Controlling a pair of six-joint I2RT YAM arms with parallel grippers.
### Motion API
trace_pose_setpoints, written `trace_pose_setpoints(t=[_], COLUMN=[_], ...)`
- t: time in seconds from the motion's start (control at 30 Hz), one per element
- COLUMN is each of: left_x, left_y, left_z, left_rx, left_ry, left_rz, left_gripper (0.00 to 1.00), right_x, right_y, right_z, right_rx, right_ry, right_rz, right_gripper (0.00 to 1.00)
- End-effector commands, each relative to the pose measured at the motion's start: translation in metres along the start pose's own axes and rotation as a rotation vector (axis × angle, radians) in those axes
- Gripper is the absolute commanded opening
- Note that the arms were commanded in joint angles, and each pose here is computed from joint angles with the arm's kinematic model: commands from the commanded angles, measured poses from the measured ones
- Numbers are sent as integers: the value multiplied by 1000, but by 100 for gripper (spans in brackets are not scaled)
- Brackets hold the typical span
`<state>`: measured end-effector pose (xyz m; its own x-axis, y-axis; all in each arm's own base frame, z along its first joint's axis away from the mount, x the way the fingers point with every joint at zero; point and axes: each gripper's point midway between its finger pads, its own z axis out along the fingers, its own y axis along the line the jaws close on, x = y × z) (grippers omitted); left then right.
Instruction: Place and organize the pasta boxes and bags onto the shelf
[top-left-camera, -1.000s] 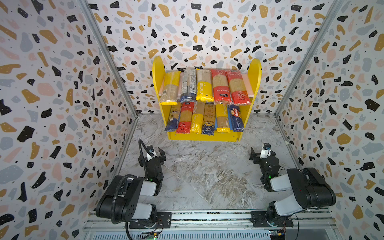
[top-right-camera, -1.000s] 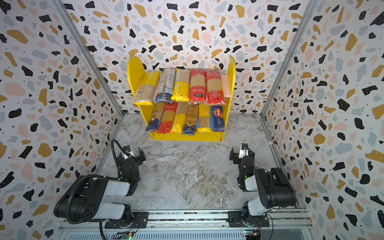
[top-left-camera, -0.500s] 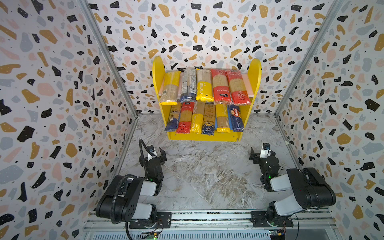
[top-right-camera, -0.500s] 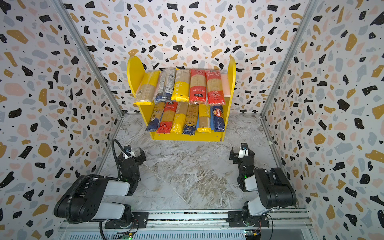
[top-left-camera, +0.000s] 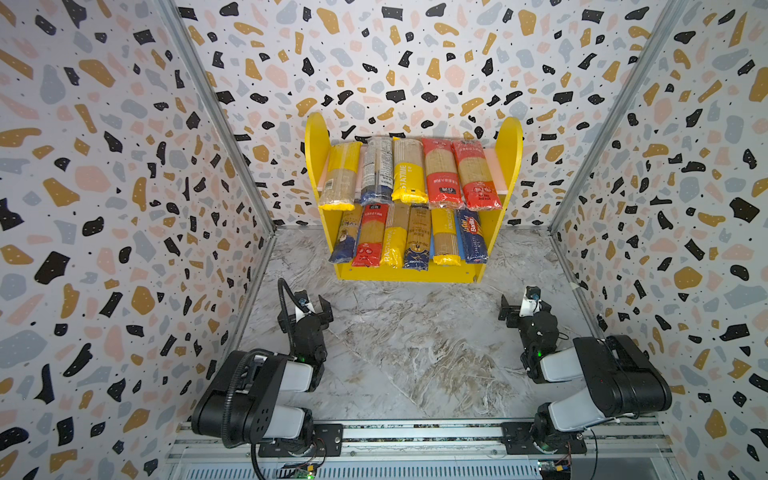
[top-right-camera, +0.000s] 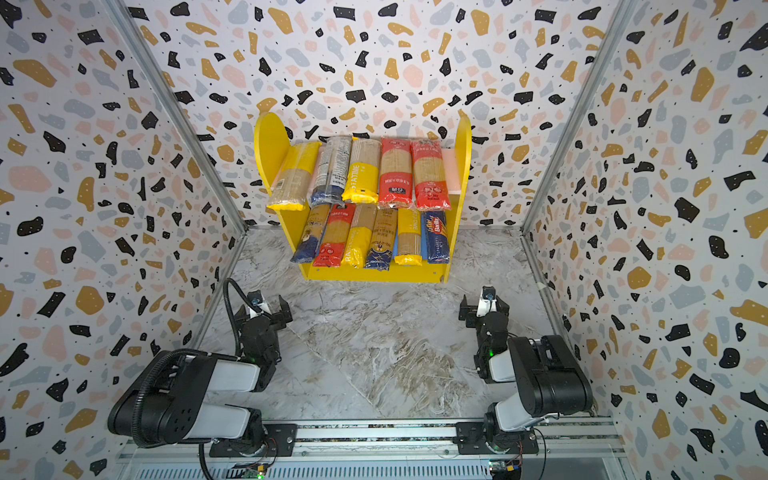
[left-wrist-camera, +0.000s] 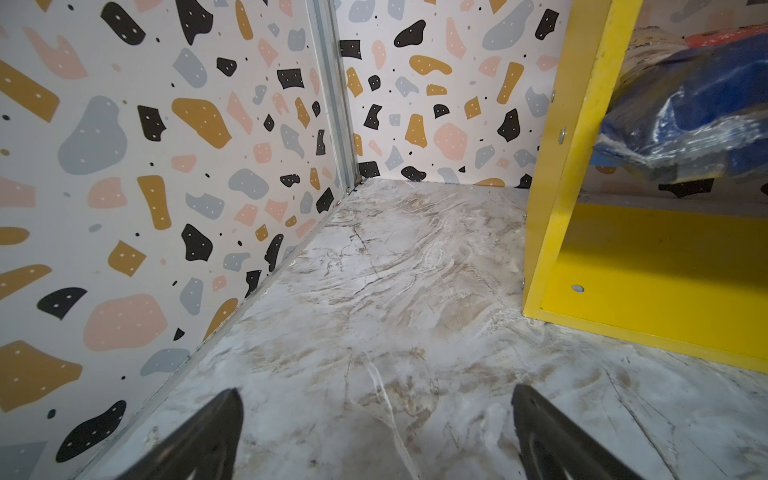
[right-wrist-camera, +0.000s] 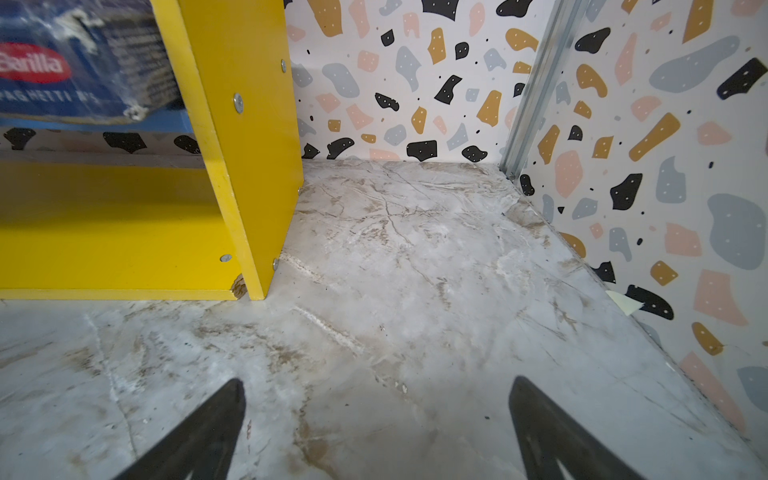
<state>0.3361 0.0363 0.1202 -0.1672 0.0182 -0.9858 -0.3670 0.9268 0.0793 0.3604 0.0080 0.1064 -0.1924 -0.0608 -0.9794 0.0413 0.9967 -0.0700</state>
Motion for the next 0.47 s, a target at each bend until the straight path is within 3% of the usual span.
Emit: trace_pose_setpoints(t=[0.0,0.43], left_x=[-17,-17], left_y=[2,2], left_z=[1,1], left_rx=[-6,-5], left_ry=[-56,-55], left_rz=[-44,-45], left_gripper=[99,100], right_x=[-19,-19], right_y=[0,1], right_z=[2,3], right_rx=[2,1], right_ry=[-57,-57], right_rz=[-2,-2], right_gripper=[99,99])
